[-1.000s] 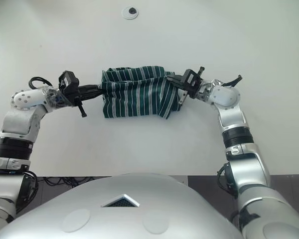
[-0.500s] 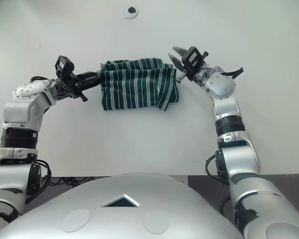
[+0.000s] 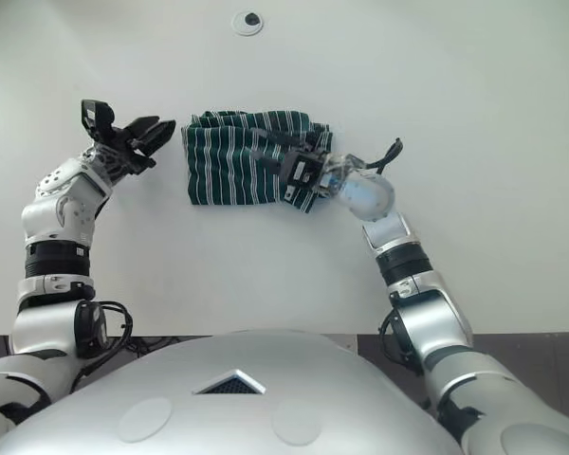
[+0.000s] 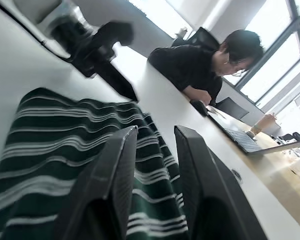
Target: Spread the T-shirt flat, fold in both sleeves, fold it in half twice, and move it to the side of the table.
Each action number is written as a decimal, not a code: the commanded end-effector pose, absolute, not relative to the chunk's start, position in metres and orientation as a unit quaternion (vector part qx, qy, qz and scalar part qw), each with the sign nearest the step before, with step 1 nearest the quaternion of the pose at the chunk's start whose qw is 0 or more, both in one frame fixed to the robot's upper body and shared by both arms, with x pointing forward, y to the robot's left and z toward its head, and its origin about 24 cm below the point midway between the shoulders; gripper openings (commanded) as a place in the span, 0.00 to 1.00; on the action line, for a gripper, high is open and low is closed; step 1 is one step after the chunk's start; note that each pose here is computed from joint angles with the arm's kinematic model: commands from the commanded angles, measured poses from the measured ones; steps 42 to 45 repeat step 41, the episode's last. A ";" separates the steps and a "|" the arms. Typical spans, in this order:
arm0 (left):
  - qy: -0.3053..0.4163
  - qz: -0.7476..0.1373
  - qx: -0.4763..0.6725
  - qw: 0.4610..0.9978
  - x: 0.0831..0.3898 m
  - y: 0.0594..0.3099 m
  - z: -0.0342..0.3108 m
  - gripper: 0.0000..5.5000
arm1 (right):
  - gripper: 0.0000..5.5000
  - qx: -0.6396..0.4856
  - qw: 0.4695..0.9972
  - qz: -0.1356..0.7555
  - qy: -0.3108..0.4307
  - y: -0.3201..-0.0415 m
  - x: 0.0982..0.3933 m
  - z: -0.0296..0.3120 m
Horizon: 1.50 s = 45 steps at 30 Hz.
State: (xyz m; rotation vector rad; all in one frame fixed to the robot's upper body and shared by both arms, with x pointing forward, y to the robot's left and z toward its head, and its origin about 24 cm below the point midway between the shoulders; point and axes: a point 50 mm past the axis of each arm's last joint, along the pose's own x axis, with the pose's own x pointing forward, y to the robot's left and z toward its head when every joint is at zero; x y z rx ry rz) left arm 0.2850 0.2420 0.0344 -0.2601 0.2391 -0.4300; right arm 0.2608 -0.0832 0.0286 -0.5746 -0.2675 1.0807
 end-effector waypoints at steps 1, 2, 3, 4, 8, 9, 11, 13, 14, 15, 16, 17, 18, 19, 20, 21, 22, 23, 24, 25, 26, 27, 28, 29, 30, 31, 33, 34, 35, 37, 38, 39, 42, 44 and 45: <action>-0.005 -0.182 -0.138 0.974 0.282 0.232 0.056 0.41 | 0.25 -0.318 0.816 0.482 -0.022 -0.088 0.274 0.002; -0.033 -0.179 -0.143 0.973 0.278 0.226 0.059 0.41 | 0.25 -0.321 0.829 0.457 0.012 -0.095 0.281 -0.005; -0.059 -0.176 -0.145 0.972 0.275 0.219 0.059 0.41 | 0.25 -0.314 0.853 0.413 0.055 -0.111 0.290 -0.012; -0.078 -0.172 -0.152 0.970 0.274 0.213 0.058 0.41 | 0.25 -0.294 0.876 0.372 0.094 -0.128 0.296 -0.016; -0.084 -0.147 -0.156 0.973 0.275 0.192 0.034 0.41 | 0.25 -0.145 0.943 0.215 0.208 -0.213 0.295 -0.028; -0.083 -0.142 -0.156 0.974 0.276 0.190 0.031 0.41 | 0.25 -0.085 0.954 0.186 0.219 -0.231 0.290 -0.027; -0.088 -0.114 -0.168 0.975 0.277 0.192 0.025 0.41 | 0.25 0.004 0.964 0.148 0.219 -0.255 0.287 -0.022; -0.086 -0.099 -0.170 0.977 0.275 0.193 0.019 0.41 | 0.25 0.055 0.971 0.105 0.207 -0.274 0.286 -0.014; -0.088 -0.097 -0.170 0.977 0.275 0.194 0.017 0.41 | 0.25 0.069 0.972 0.093 0.202 -0.280 0.286 -0.012; -0.093 -0.092 -0.172 0.976 0.275 0.196 0.017 0.41 | 0.25 0.077 0.973 0.087 0.197 -0.282 0.287 -0.010; -0.096 -0.088 -0.173 0.976 0.275 0.198 0.017 0.41 | 0.25 0.082 0.974 0.086 0.192 -0.282 0.289 -0.008; -0.098 -0.085 -0.173 0.976 0.275 0.199 0.017 0.41 | 0.25 0.087 0.975 0.088 0.184 -0.281 0.291 -0.005; -0.099 -0.082 -0.172 0.977 0.276 0.201 0.017 0.41 | 0.25 0.090 0.976 0.091 0.176 -0.279 0.294 -0.003; -0.103 -0.082 -0.171 0.976 0.276 0.201 0.017 0.41 | 0.25 0.100 0.979 0.103 0.148 -0.273 0.298 0.004; -0.107 -0.082 -0.171 0.976 0.276 0.202 0.018 0.41 | 0.25 0.110 0.980 0.112 0.120 -0.269 0.302 0.010; -0.115 -0.083 -0.169 0.975 0.277 0.203 0.019 0.41 | 0.25 0.121 0.981 0.133 0.069 -0.261 0.306 0.022; -0.124 -0.085 -0.171 0.974 0.277 0.203 0.021 0.41 | 0.25 0.128 0.980 0.151 0.009 -0.253 0.309 0.037; -0.134 -0.088 -0.173 0.972 0.277 0.203 0.023 0.41 | 0.25 0.123 0.978 0.164 -0.049 -0.246 0.311 0.053; -0.144 -0.090 -0.176 0.970 0.277 0.204 0.025 0.41 | 0.25 0.113 0.975 0.169 -0.092 -0.241 0.312 0.065; -0.155 -0.091 -0.179 0.967 0.277 0.206 0.027 0.41 | 0.25 0.093 0.973 0.167 -0.128 -0.236 0.316 0.077; -0.165 -0.090 -0.181 0.965 0.277 0.207 0.028 0.41 | 0.25 0.074 0.972 0.162 -0.152 -0.232 0.320 0.087; -0.177 -0.085 -0.182 0.963 0.277 0.210 0.030 0.41 | 0.25 0.050 0.973 0.150 -0.171 -0.228 0.325 0.097; -0.190 -0.080 -0.182 0.962 0.277 0.212 0.033 0.41 | 0.25 0.031 0.972 0.137 -0.188 -0.224 0.331 0.107; -0.204 -0.065 -0.168 0.962 0.276 0.216 0.037 0.41 | 0.25 0.027 0.975 0.104 -0.194 -0.223 0.339 0.115; -0.216 -0.051 -0.148 0.964 0.276 0.218 0.040 0.41 | 0.25 0.030 0.977 0.071 -0.198 -0.224 0.343 0.120; -0.225 -0.027 -0.104 0.968 0.276 0.223 0.043 0.41 | 0.25 0.048 0.979 0.036 -0.194 -0.224 0.344 0.116; -0.246 0.003 -0.030 0.969 0.275 0.227 0.048 0.41 | 0.25 0.045 0.985 0.021 -0.168 -0.214 0.337 0.094; -0.252 0.011 0.003 0.968 0.275 0.228 0.051 0.41 | 0.25 0.030 0.983 0.014 -0.179 -0.212 0.328 0.086; -0.255 0.012 0.021 0.967 0.275 0.227 0.052 0.41 | 0.25 0.013 0.981 0.006 -0.194 -0.212 0.320 0.081; -0.238 0.015 0.046 0.970 0.279 0.226 0.048 0.41 | 0.25 0.012 0.978 -0.024 -0.209 -0.214 0.307 0.071; -0.231 0.018 0.052 0.971 0.279 0.226 0.045 0.41 | 0.25 0.003 0.976 -0.040 -0.212 -0.214 0.303 0.066; -0.227 0.023 0.055 0.972 0.277 0.228 0.044 0.41 | 0.25 -0.004 0.976 -0.051 -0.210 -0.211 0.300 0.061; -0.224 0.031 0.046 0.973 0.274 0.233 0.041 0.41 | 0.25 -0.006 0.982 -0.084 -0.166 -0.202 0.300 0.046; -0.224 0.031 0.046 0.973 0.274 0.233 0.041 0.41 | 0.25 -0.006 0.982 -0.084 -0.166 -0.202 0.300 0.046; -0.224 0.031 0.046 0.973 0.274 0.233 0.041 0.41 | 0.25 -0.006 0.982 -0.084 -0.166 -0.202 0.300 0.046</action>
